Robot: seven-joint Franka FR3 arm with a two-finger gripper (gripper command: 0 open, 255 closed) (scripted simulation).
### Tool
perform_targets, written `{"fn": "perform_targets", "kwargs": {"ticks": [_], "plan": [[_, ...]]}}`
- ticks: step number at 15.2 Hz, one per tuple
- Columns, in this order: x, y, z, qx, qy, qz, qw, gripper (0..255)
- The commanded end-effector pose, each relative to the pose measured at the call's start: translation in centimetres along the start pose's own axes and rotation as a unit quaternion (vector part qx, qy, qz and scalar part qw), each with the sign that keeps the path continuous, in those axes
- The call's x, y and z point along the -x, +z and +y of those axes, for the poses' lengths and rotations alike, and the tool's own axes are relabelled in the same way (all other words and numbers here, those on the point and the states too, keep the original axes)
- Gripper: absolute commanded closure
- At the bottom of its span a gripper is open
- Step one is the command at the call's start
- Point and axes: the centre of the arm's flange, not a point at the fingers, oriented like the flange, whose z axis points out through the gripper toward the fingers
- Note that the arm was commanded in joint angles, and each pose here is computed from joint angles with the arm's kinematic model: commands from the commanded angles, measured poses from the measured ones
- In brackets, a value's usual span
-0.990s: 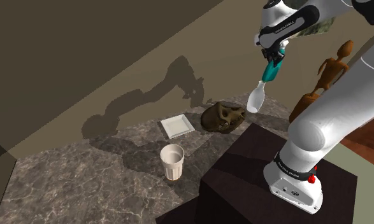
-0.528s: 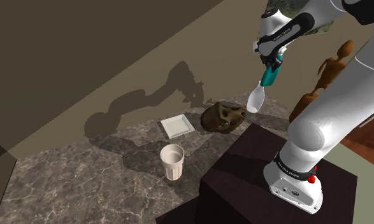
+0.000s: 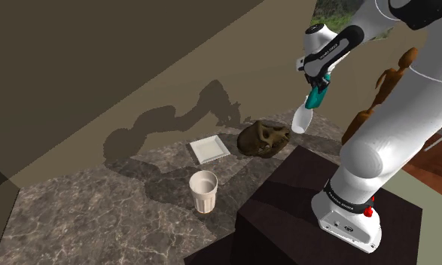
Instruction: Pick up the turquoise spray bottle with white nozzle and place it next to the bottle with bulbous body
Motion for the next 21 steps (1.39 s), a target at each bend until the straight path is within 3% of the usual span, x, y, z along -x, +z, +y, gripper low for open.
{"fn": "perform_targets", "kwargs": {"ticks": [1, 21], "plan": [[-0.6, 0.9, 0.0, 0.000, 0.000, 0.000, 1.0000, 255], [-5.8, 10.1, -0.1, 0.000, 0.000, 0.000, 1.0000, 255]]}}
